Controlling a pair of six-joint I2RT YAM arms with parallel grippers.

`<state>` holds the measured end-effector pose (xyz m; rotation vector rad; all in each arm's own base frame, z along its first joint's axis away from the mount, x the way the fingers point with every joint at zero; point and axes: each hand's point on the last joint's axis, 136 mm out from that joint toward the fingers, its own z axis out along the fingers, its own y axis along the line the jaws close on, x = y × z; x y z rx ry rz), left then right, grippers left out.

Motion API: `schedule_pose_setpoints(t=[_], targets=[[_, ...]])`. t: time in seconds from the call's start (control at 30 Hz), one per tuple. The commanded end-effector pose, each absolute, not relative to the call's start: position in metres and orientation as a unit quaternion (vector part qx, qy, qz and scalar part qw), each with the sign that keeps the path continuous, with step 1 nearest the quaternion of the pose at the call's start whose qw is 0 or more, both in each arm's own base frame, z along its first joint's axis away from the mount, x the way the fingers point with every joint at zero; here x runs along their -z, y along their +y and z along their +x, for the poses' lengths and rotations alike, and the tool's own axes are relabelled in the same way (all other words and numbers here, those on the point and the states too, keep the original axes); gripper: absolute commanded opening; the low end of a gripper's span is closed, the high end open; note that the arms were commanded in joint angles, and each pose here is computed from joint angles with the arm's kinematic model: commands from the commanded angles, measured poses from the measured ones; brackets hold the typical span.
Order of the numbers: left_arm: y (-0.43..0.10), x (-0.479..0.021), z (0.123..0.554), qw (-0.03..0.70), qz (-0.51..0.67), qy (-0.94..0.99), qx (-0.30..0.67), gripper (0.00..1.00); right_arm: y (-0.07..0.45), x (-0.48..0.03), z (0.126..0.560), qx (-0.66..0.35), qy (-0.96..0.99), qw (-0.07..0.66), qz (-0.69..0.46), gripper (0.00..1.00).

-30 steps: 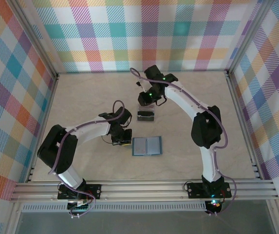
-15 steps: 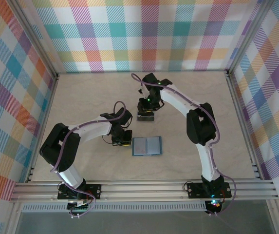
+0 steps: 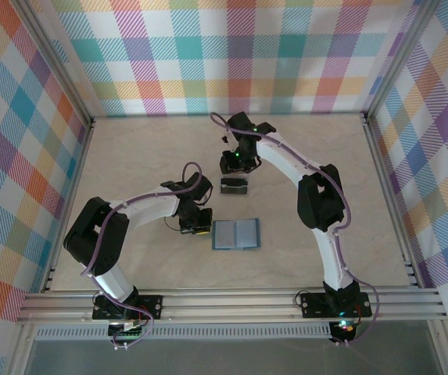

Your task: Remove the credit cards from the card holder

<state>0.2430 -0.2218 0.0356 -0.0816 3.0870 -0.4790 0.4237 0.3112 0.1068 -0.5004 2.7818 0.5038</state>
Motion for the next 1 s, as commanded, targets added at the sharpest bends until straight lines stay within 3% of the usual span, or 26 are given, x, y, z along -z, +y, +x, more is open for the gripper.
schedule_pose_setpoints(t=[0.0, 0.3, 0.5, 0.97], targets=[[-0.22, -0.036, 0.247, 0.008, -0.026, 0.988, 0.155, 0.0, 0.308, -0.105, 0.433, -0.156, 0.96, 0.142, -0.182, 0.38], [-0.218, -0.039, 0.245, 0.013, -0.026, 0.988, 0.154, 0.0, 0.318, -0.129, 0.406, -0.207, 0.951, 0.134, -0.187, 0.36], [-0.22, -0.038, 0.246, 0.01, -0.025, 0.987, 0.157, 0.0, 0.316, -0.111, 0.393, -0.211, 0.954, 0.112, -0.181, 0.36], [-0.217, -0.038, 0.244, 0.011, -0.026, 0.988, 0.153, 0.0, 0.303, -0.083, 0.426, -0.141, 0.963, 0.154, -0.168, 0.4]])
